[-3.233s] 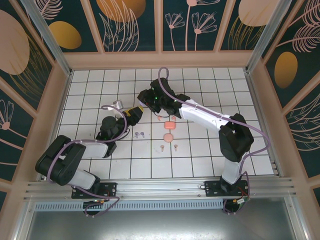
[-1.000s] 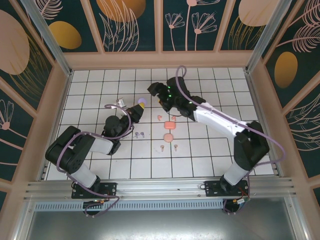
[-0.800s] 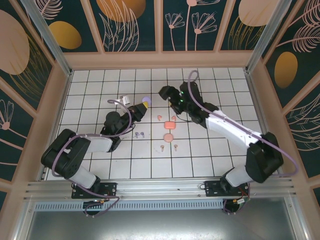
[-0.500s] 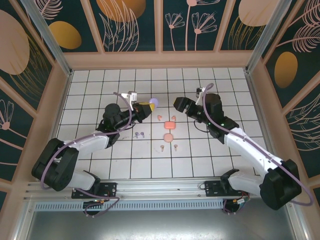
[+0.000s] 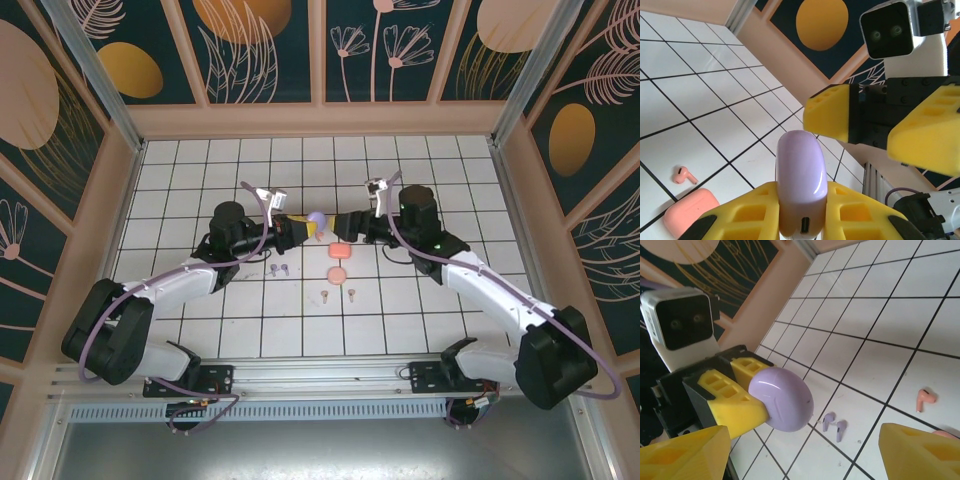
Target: Insert the wireless bluetooth earbuds into the charging case
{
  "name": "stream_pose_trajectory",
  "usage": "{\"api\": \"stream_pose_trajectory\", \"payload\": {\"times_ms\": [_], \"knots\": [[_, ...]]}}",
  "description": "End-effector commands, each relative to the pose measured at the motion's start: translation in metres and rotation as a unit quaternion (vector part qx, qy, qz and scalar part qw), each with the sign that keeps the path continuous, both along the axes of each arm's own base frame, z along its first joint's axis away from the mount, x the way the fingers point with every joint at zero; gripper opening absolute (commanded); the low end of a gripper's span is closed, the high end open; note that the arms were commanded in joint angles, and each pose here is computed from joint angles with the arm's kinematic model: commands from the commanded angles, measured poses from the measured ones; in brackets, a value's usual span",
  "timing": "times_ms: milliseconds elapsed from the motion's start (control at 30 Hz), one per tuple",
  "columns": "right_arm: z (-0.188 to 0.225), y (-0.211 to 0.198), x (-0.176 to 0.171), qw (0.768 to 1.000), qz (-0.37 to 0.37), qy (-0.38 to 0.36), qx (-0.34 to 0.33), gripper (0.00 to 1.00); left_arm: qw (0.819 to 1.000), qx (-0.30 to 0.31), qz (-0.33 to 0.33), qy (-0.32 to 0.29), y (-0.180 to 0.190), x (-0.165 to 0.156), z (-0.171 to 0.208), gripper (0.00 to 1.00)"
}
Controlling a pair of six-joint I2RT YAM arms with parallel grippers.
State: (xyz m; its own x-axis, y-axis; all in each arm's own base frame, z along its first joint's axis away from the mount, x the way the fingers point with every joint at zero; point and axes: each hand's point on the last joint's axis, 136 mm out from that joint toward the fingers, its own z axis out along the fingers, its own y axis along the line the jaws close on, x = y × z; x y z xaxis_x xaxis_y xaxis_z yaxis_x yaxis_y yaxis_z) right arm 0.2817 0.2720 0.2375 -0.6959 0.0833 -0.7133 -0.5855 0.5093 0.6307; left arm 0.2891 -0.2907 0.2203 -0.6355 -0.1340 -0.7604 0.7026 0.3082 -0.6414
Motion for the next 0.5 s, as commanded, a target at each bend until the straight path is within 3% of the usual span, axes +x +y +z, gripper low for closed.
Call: {"api": "stream_pose_trajectory", "payload": {"times_ms": [0, 467], "knots": [[0.007, 0.014, -0.003, 0.999, 0.029, -0.027, 0.007, 0.78, 0.999, -0.015, -0.018, -0.027, -0.003, -0.001, 0.020, 0.00], [-0.015, 0.028, 0.019, 1.000, 0.005, -0.010, -0.017, 0.69, 0.999, -0.022, -0.026, -0.033, -0.003, -0.006, 0.028, 0.00]]}}
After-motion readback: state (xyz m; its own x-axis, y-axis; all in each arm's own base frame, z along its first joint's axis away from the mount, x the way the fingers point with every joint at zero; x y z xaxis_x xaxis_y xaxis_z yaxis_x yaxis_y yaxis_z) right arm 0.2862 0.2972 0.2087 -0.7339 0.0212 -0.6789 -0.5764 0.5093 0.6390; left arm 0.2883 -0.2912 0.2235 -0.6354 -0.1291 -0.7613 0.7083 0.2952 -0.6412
